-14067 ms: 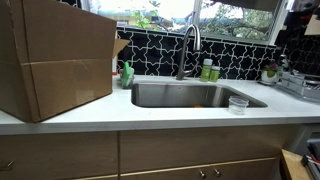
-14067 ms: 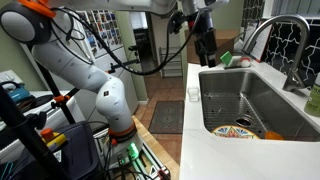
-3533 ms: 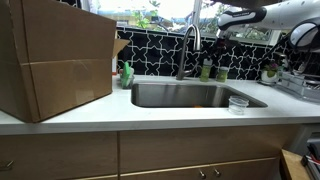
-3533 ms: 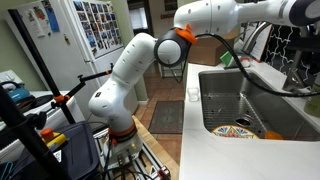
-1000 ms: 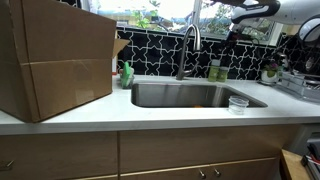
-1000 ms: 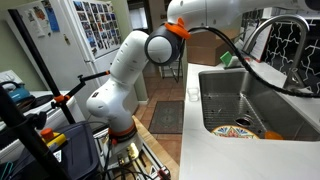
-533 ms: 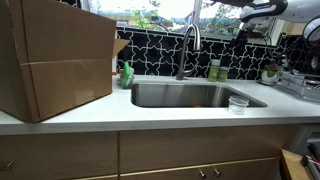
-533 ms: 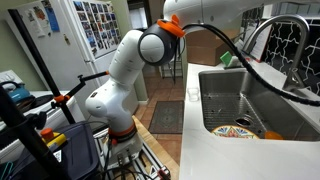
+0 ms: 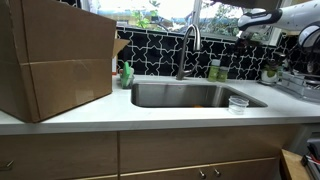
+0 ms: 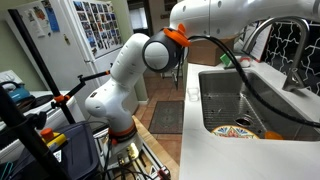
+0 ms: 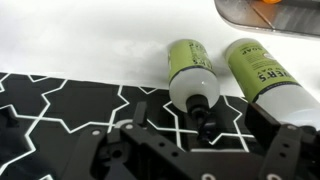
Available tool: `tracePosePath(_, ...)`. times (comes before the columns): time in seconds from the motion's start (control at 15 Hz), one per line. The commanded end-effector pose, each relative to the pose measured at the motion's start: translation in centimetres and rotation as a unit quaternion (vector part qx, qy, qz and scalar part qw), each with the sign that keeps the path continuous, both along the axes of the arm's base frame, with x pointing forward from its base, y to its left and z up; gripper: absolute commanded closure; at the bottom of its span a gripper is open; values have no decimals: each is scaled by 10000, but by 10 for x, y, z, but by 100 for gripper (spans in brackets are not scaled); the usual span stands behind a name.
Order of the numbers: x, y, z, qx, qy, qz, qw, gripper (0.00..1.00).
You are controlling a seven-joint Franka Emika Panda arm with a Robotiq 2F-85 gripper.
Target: Move the green bottles slightly to the right starting with the short one, pick up the short green bottle and move it to the left side of the tall green bottle
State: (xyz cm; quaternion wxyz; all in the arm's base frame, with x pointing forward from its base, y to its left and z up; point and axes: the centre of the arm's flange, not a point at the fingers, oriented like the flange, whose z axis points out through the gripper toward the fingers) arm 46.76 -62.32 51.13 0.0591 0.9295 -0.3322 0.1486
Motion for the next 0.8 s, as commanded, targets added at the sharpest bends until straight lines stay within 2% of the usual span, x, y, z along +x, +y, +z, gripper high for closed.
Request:
tracePosePath(0.0,11,-19,-3,42,-352,-296,9989,0)
tracePosePath(0.13,13,-22,-5,-58,-444,-357,9984,7)
tracePosePath(0.27,14,-26,-6,-88,-542,-400,9977,30)
tracePosePath(0.73,15,-30,-10,-85,-697,-410,9967,84)
